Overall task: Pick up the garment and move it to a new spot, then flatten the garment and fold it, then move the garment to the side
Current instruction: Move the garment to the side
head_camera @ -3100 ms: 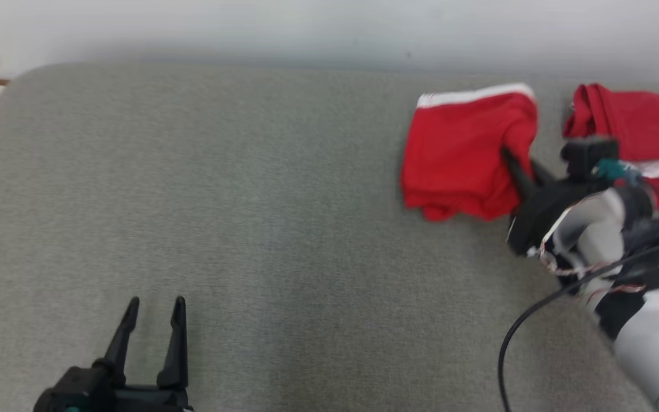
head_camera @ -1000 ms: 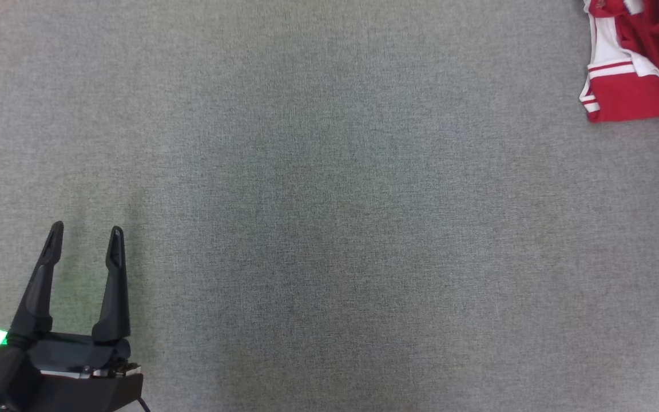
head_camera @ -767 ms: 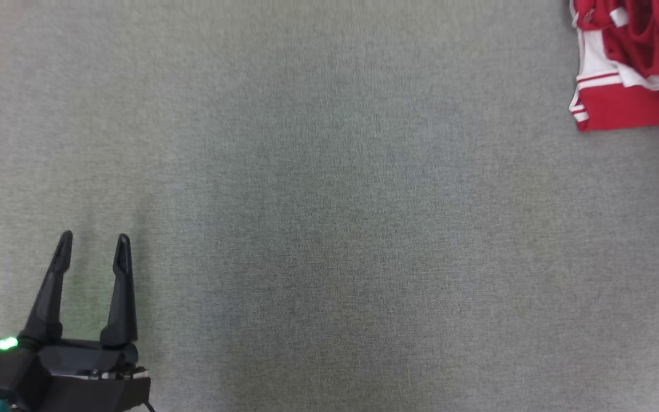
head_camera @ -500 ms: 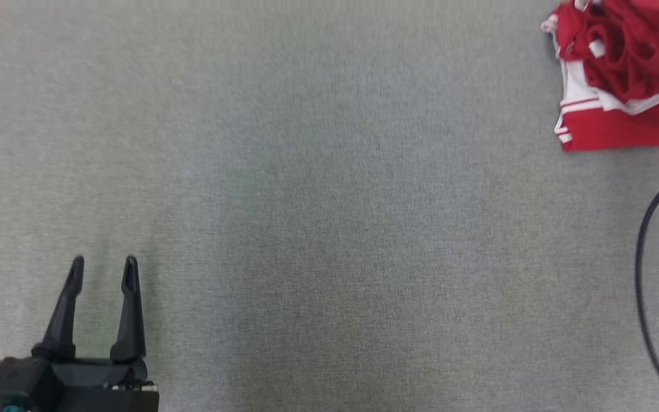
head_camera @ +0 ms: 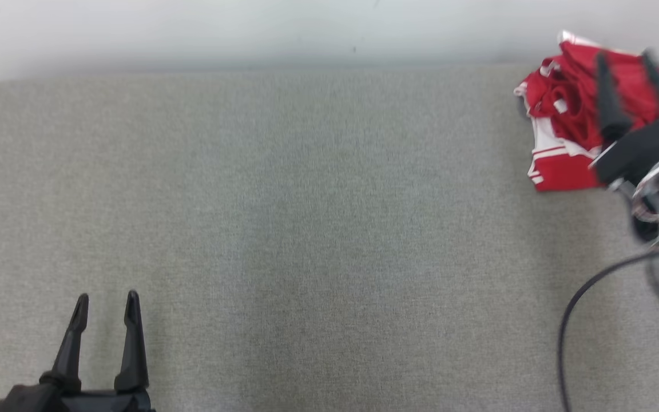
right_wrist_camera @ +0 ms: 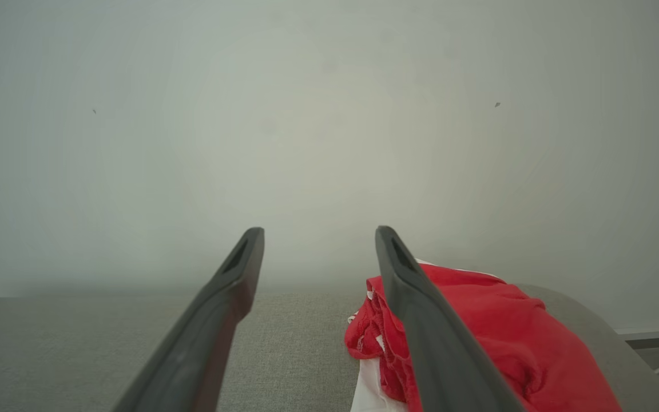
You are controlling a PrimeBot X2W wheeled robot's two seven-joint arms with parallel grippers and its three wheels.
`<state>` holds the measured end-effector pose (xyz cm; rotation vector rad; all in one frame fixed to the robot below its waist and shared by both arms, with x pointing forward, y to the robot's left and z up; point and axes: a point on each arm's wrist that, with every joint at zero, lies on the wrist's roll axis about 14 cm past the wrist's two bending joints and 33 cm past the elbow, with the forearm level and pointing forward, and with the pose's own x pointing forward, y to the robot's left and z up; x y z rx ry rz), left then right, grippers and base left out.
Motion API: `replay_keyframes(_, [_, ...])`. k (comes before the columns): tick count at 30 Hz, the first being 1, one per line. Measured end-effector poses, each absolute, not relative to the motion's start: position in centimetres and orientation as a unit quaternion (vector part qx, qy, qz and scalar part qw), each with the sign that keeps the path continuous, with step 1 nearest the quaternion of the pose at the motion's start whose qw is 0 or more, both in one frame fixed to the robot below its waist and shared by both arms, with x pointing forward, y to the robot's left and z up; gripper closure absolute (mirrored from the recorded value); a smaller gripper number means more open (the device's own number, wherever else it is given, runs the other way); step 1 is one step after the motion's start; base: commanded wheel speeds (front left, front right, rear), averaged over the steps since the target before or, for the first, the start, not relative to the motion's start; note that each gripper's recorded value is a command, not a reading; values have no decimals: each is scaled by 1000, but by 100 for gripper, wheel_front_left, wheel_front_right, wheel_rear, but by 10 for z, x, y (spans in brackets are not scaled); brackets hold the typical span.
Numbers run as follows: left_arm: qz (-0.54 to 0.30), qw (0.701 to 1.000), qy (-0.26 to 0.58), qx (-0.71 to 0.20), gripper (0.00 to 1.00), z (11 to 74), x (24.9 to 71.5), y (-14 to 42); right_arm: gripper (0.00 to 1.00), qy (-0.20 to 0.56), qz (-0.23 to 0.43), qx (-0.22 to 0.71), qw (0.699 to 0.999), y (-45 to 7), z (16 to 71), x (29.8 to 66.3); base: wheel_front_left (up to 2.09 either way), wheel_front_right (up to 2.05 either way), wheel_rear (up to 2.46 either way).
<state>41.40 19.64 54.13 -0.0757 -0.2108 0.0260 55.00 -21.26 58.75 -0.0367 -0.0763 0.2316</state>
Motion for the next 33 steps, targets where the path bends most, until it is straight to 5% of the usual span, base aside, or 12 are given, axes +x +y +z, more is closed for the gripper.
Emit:
replay_keyframes(18, [16, 991, -123, -47, 0, 558, 385, 195, 0, -96, 198, 21, 975, -121, 578, 459, 0, 0, 0])
replay_keyframes(33, [41, 991, -118, -57, 0, 554, 360, 208, 0, -101, 162, 38, 981, -112, 555, 403, 0, 0, 0])
